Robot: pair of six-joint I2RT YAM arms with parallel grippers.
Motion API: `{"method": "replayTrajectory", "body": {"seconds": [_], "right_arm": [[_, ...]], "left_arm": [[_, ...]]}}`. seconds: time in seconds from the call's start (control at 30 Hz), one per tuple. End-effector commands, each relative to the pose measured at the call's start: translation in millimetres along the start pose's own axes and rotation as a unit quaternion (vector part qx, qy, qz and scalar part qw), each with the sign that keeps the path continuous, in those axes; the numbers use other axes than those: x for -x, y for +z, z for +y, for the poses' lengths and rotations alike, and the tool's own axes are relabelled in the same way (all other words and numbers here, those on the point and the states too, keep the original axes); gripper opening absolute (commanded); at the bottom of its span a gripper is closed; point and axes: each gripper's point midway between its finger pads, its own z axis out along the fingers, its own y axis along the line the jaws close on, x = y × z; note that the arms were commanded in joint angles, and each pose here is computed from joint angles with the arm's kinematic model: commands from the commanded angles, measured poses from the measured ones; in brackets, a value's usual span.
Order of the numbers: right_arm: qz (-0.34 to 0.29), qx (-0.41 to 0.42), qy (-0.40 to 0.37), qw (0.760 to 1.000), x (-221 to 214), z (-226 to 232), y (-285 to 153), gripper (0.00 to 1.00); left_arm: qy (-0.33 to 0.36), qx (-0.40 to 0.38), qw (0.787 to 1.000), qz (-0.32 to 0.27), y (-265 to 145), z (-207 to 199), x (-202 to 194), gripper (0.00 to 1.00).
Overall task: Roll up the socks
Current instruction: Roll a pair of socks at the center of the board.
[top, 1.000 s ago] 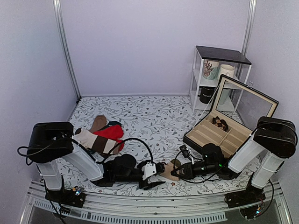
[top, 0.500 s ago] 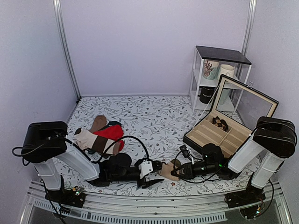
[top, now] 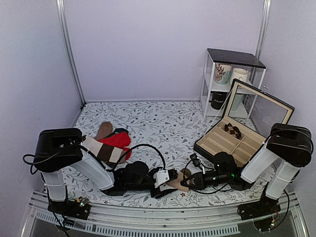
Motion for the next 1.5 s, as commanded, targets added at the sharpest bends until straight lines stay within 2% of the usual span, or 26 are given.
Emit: {"method": "replayTrajectory", "body": {"seconds": [0.0, 0.13, 0.3, 0.4, 0.47, 0.53, 0.63, 0.87, 1.0, 1.17, 1.33, 1.47], "right_arm": [[0.139, -0.112, 0.088, 0.980, -89.2, -58.0, -19.9, 0.11], [0.138, -0.110, 0.087, 0.981, -88.4, -56.4, -20.3, 0.11], [0.141, -0.103, 0.086, 0.981, -87.8, -53.3, -19.5, 0.11], [0.145, -0.102, 0.084, 0.981, -87.4, -52.6, -18.2, 0.11], [0.145, -0.101, 0.083, 0.981, -86.6, -51.9, -17.8, 0.11], [0.147, -0.101, 0.082, 0.981, -86.9, -51.6, -17.6, 0.11], [0.148, -0.100, 0.081, 0.981, -86.0, -51.2, -16.8, 0.11], [0.151, -0.101, 0.074, 0.981, -81.1, -51.3, -13.7, 0.13], [0.150, -0.109, 0.065, 0.981, -74.0, -53.0, -12.8, 0.24], [0.141, -0.116, 0.037, 0.983, -56.3, -48.7, -11.4, 0.30], [0.122, -0.119, -0.011, 0.985, -33.8, -39.9, -10.9, 0.39], [0.068, -0.115, -0.083, 0.988, -6.4, -26.7, -19.5, 0.53]], "left_arm": [[-0.020, -0.007, 0.998, 0.055, 1.2, -1.0, -32.2, 0.67], [-0.028, -0.029, 0.995, 0.087, 5.8, -11.5, -53.5, 0.62], [-0.034, -0.024, 0.992, 0.123, 7.6, -12.9, -74.1, 0.67], [-0.035, -0.023, 0.990, 0.137, 10.8, -13.1, -80.5, 0.68], [-0.035, -0.032, 0.988, 0.147, 13.4, -16.5, -85.5, 0.63], [-0.034, -0.048, 0.986, 0.159, 17.2, -22.5, -90.5, 0.44], [-0.034, -0.067, 0.982, 0.170, 19.8, -29.8, -94.7, 0.01], [-0.075, -0.119, 0.969, 0.204, 9.7, -48.0, -91.1, 0.00], [-0.124, -0.137, 0.942, 0.281, -2.3, -60.5, -113.2, 0.00], [-0.173, -0.159, 0.906, 0.351, -13.1, -76.9, -141.5, 0.00], [-0.238, -0.184, 0.879, 0.371, -24.9, -82.1, -151.3, 0.00], [-0.272, -0.194, 0.861, 0.384, -33.2, -81.3, -154.8, 0.00]]}}
